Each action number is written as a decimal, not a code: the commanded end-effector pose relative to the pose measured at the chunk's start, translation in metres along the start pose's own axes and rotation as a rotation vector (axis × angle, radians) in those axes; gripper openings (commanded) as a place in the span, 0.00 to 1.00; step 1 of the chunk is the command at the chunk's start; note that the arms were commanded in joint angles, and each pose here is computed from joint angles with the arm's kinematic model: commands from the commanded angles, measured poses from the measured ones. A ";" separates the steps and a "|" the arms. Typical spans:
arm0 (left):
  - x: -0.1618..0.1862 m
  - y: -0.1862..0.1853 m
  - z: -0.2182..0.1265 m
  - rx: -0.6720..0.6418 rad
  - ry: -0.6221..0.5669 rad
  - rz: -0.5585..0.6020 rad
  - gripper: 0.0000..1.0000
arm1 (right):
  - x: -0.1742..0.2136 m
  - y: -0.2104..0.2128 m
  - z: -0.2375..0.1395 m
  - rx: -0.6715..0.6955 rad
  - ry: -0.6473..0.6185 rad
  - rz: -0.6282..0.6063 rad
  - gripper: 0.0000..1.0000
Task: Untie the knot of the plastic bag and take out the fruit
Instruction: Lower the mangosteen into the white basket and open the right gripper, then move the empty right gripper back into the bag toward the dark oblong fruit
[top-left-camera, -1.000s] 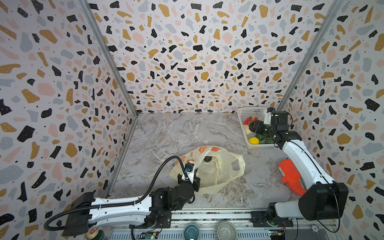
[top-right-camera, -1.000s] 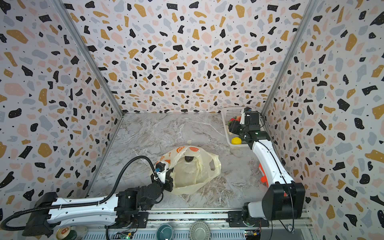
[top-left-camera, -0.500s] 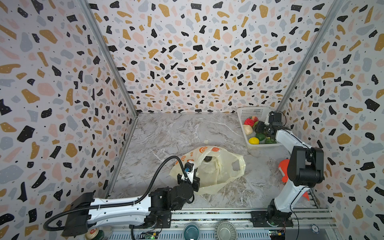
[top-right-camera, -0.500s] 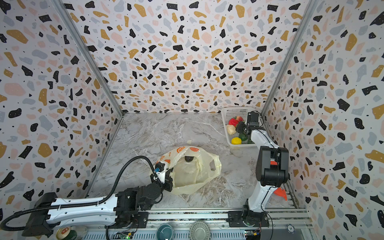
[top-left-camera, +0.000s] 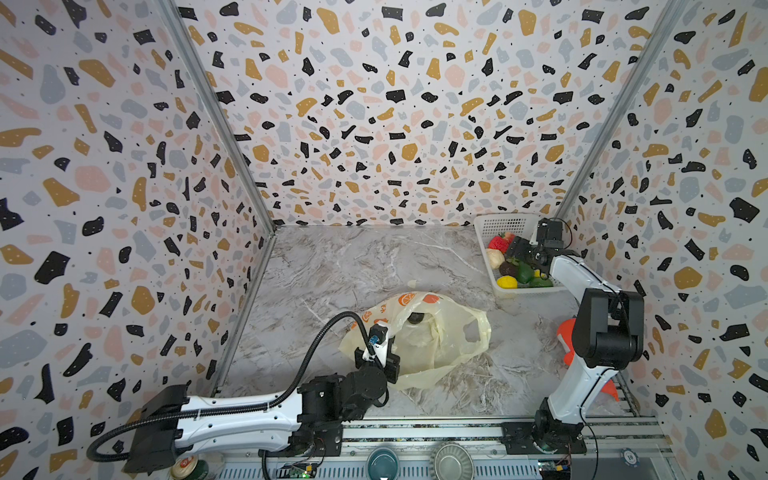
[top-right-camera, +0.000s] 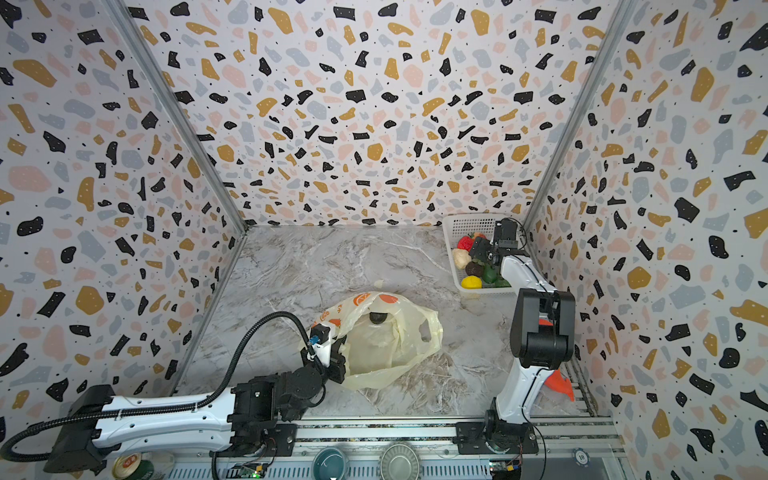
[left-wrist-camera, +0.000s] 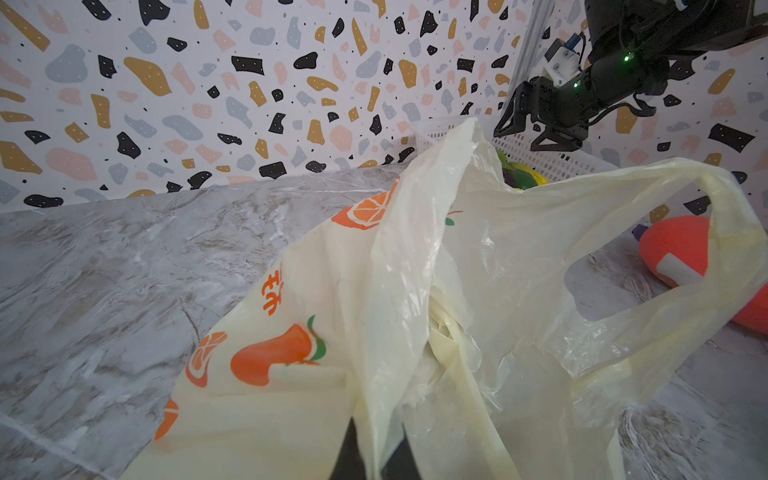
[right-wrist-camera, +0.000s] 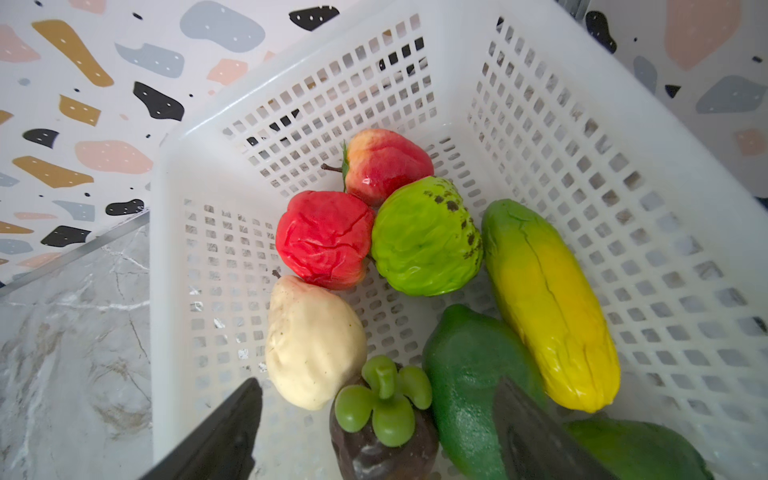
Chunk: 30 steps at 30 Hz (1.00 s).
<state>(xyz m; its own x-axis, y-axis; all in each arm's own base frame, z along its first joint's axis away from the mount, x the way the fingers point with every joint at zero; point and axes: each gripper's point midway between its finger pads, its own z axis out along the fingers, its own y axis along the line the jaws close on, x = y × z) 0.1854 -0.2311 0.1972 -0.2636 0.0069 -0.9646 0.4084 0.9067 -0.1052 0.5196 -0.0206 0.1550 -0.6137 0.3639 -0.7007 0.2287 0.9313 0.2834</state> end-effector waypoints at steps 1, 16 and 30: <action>-0.009 -0.001 -0.001 -0.004 -0.029 -0.031 0.00 | -0.022 0.009 -0.028 -0.027 -0.070 -0.014 0.88; -0.018 0.000 -0.002 -0.016 -0.061 -0.001 0.00 | 0.028 0.088 -0.141 -0.311 -0.004 -0.111 0.88; -0.023 0.001 -0.004 -0.013 -0.074 0.001 0.00 | 0.134 0.185 -0.279 -0.669 0.151 -0.290 0.90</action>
<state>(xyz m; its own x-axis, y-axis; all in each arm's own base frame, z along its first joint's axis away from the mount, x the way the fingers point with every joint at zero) 0.1870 -0.2303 0.2043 -0.2260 0.0273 -0.9737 0.4103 0.9093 -0.0697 0.2960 0.1807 0.2949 -0.6518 0.0856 -0.7536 -0.4139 0.7924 0.4480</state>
